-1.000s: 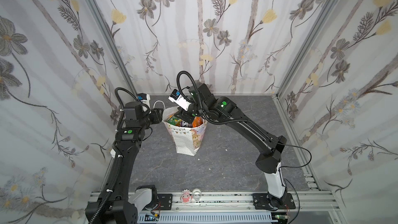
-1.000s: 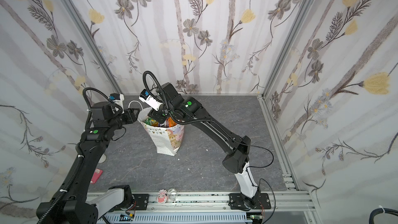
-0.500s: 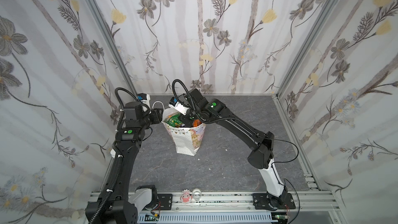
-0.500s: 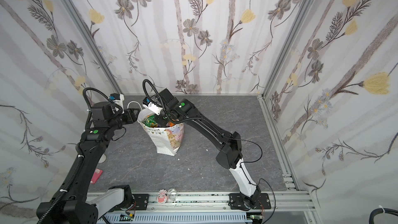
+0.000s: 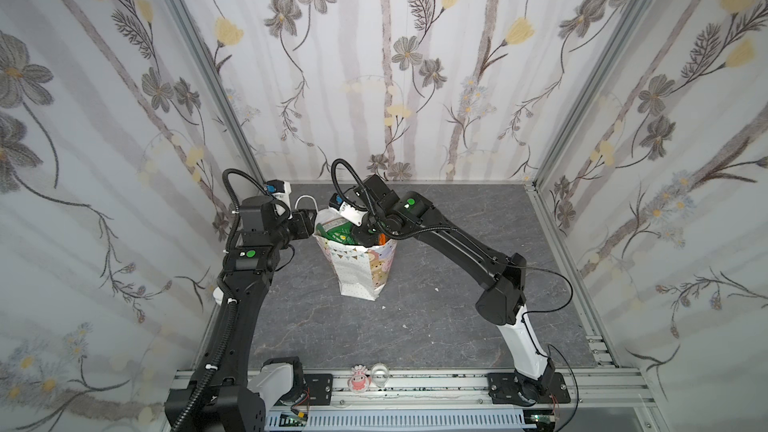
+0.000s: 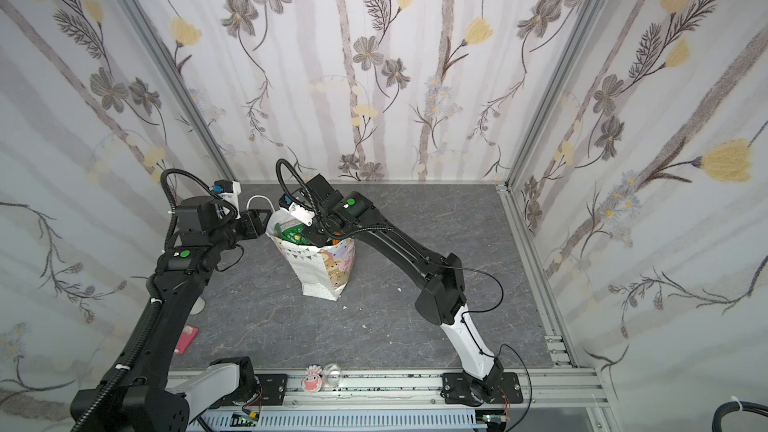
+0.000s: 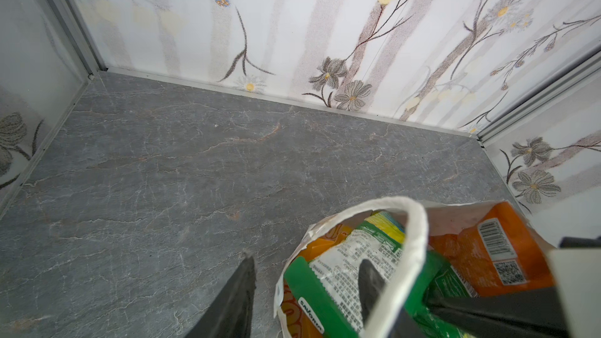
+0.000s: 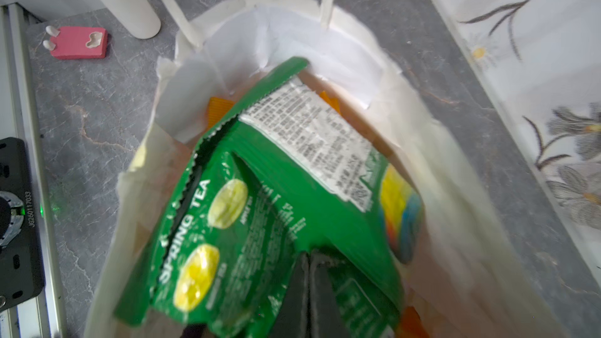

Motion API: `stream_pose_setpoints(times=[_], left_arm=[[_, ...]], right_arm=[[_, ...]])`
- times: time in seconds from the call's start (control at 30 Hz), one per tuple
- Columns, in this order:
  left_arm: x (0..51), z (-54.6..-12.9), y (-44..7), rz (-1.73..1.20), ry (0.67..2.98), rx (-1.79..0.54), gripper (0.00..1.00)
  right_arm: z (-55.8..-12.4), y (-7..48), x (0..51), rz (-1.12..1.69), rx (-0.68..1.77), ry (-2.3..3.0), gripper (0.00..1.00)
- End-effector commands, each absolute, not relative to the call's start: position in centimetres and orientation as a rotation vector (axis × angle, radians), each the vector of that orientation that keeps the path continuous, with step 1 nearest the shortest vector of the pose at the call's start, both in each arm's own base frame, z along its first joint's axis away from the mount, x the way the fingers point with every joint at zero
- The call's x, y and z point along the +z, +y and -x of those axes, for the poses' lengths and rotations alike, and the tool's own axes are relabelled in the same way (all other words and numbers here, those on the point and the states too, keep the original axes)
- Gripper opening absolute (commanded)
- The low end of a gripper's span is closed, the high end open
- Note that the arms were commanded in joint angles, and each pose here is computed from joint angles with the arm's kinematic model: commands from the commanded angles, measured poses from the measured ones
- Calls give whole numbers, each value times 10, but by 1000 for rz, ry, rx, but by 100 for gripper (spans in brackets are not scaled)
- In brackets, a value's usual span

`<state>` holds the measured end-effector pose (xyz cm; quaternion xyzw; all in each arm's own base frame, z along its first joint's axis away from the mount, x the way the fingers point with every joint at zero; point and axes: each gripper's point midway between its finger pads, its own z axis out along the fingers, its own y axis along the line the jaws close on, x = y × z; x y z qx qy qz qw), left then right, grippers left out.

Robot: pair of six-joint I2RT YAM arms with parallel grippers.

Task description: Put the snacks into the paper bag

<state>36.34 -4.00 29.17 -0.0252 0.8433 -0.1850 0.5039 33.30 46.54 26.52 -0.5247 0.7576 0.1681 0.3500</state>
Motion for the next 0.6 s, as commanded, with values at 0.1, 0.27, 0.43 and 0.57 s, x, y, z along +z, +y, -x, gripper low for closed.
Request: stream_pose_setpoints(times=[0.1,0.27,0.43,0.57], left_arm=[[328,-363,-18,136,1962,-323,64],[351,-349,24,326,1894,-122,99],[340,-332,57,506,1815,5,100],[315,-322,92,712,1731,120,100]], right_arm=[[-333,463,381,1079,581,1757,47],[-336,422,434,848,540,1742,56],[-356,322,446,501,511,1718,65],[-363,216,434,204,503,1705,70]])
